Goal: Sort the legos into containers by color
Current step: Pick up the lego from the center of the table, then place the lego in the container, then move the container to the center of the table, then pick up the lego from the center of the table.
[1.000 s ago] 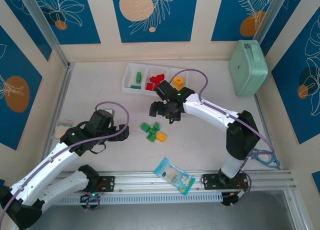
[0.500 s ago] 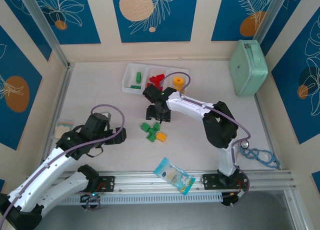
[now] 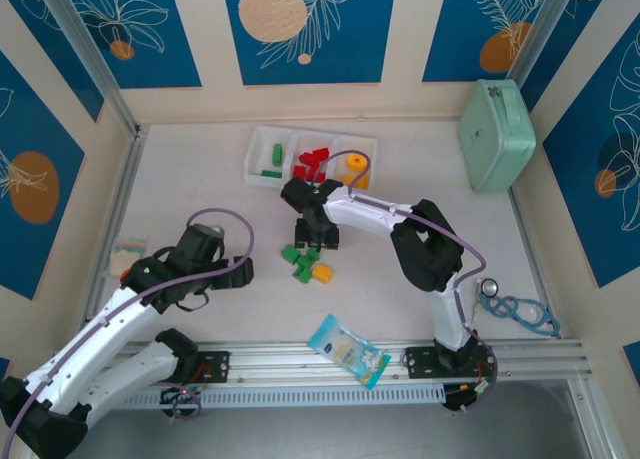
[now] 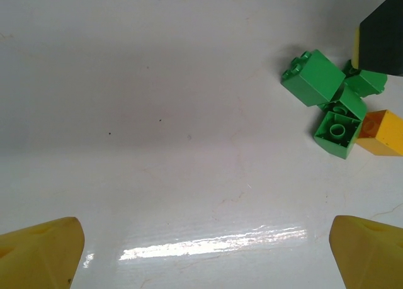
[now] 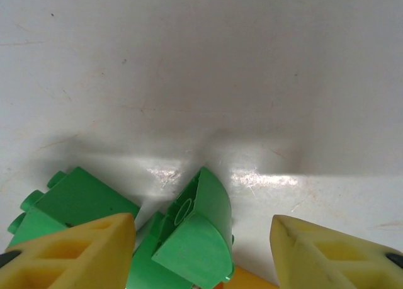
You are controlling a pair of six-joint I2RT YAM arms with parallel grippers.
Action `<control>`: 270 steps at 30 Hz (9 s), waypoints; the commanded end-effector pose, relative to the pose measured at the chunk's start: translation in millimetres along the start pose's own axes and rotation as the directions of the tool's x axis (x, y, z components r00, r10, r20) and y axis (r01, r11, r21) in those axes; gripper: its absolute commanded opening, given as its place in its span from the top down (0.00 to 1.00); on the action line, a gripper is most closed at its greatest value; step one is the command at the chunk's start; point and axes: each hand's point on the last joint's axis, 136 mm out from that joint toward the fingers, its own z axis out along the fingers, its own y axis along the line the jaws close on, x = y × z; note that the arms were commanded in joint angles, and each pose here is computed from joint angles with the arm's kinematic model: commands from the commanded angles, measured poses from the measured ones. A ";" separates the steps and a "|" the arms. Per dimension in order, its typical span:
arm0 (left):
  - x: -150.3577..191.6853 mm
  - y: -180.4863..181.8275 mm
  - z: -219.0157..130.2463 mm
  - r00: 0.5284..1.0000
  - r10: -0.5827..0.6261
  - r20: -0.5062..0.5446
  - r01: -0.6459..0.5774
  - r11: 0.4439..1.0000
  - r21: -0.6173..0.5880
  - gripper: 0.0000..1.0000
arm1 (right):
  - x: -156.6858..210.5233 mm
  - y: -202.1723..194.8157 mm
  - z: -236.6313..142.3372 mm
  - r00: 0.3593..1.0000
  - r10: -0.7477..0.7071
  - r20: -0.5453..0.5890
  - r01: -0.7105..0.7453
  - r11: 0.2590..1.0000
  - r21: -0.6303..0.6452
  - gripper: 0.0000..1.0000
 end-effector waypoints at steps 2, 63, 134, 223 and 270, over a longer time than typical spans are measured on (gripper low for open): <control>-1.3 -2.1 4.9 1.000 0.002 -0.011 -0.002 1.000 0.011 0.01 | 6.0 0.6 12.1 0.999 -0.009 -0.037 0.010 1.000 0.017 0.47; 12.2 4.3 -8.3 0.967 -0.253 -0.025 0.255 0.964 0.074 0.01 | -283.8 128.1 -76.2 0.831 0.065 0.552 0.333 0.737 -0.588 0.53; -360.2 10.4 262.2 0.991 -0.118 0.061 0.097 0.955 0.281 0.38 | 61.3 -220.5 -211.2 0.610 0.142 0.779 0.101 0.962 -0.254 0.01; -91.8 -3.6 -42.5 0.986 -0.153 0.062 0.116 0.911 0.396 0.00 | -2.6 34.5 -138.2 0.838 -0.434 0.330 0.501 0.852 -0.153 0.01; -56.1 32.8 -22.6 0.980 -0.154 0.126 0.126 0.970 0.208 0.01 | 20.5 60.8 21.6 0.688 -0.721 -0.088 0.717 0.693 -0.075 0.30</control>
